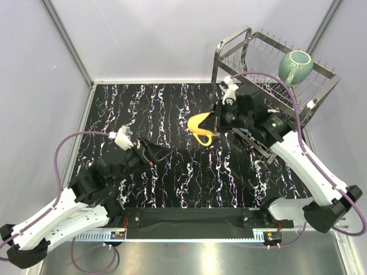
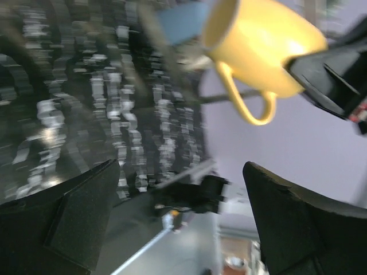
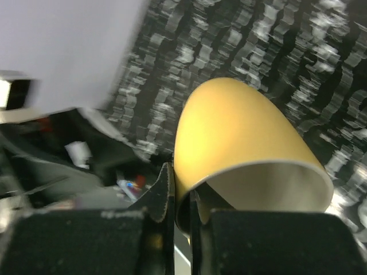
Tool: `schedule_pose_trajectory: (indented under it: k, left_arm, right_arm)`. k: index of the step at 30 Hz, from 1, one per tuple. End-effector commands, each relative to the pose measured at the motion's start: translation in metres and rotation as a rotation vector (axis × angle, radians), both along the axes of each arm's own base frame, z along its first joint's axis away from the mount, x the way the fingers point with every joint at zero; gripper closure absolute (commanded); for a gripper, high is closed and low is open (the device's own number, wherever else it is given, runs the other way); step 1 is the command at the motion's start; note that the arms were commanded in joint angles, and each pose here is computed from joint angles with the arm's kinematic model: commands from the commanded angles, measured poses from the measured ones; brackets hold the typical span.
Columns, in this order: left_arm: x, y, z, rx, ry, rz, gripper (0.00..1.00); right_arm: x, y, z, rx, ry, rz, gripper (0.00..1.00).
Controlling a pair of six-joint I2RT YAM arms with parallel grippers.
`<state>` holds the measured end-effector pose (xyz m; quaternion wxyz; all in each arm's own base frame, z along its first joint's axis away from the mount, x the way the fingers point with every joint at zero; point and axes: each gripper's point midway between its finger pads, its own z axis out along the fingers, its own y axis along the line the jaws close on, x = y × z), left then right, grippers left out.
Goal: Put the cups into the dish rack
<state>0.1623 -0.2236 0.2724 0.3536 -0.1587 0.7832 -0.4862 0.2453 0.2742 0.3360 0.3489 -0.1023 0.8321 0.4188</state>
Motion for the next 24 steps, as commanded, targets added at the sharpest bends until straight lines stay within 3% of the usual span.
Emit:
schedule_pose_trajectory:
  k: [1, 5, 12, 24]
  left_arm:
    - [0.004, 0.058, -0.023, 0.193, 0.053, 0.208, 0.05]
    - [0.006, 0.085, -0.023, 0.243, 0.042, 0.304, 0.05]
    - [0.013, 0.087, -0.017, 0.283, 0.025, 0.328, 0.08]
    - [0.014, 0.087, -0.012, 0.292, 0.004, 0.322, 0.10]
  right_arm:
    - [0.001, -0.029, -0.034, -0.313, -0.001, -0.050, 1.00]
    - [0.005, -0.040, -0.078, -0.566, 0.031, -0.100, 1.00]
    - [-0.021, -0.008, -0.147, -0.810, 0.097, -0.007, 1.00]
    - [-0.053, 0.035, -0.235, -0.958, 0.156, 0.101, 1.00]
